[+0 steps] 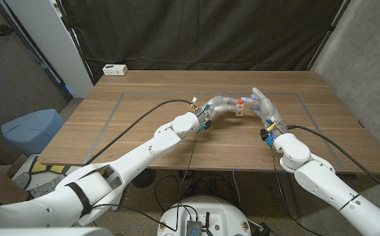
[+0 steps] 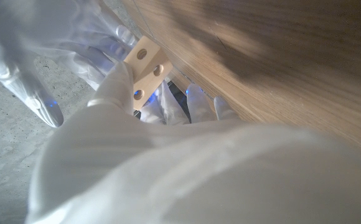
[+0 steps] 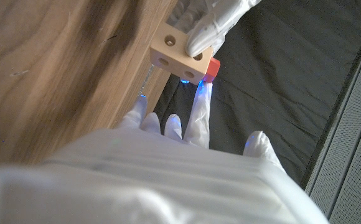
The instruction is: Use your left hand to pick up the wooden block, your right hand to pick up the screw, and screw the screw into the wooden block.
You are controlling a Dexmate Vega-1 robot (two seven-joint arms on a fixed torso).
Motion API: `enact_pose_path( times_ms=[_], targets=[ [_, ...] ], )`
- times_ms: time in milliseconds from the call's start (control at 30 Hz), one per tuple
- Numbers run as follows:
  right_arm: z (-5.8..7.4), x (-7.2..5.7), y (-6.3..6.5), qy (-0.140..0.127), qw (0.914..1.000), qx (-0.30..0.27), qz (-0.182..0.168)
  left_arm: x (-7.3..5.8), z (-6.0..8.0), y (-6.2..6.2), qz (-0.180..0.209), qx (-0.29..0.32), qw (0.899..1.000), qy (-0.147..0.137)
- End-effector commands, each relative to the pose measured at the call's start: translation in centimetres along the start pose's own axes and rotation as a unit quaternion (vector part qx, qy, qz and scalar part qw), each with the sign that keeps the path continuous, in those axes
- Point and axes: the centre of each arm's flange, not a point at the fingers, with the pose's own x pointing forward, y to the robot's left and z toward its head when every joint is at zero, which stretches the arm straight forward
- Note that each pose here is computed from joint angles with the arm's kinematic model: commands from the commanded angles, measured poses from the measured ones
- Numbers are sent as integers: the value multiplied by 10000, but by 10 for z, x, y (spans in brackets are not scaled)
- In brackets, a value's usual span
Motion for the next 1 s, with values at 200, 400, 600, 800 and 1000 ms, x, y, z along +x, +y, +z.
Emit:
enact_pose_path(
  times_ms=[200, 400, 600, 800, 1000],
  targets=[
    [1, 0, 1, 12, 10000, -14, -52, 1, -1, 2, 0, -16, 10000, -9],
    [1, 0, 2, 32, 10000, -18, -55, 1, -1, 3, -12, -21, 10000, -10],
    [1, -1, 2, 61, 10000, -27, -58, 1, -2, 3, -17, -33, 10000, -7],
    [1, -1, 3, 68, 10000, -25, -56, 1, -2, 4, -21, -38, 10000, -7],
    [1, -2, 3, 70, 10000, -28, -62, 1, -3, 4, -20, -34, 10000, 4]
  ],
)
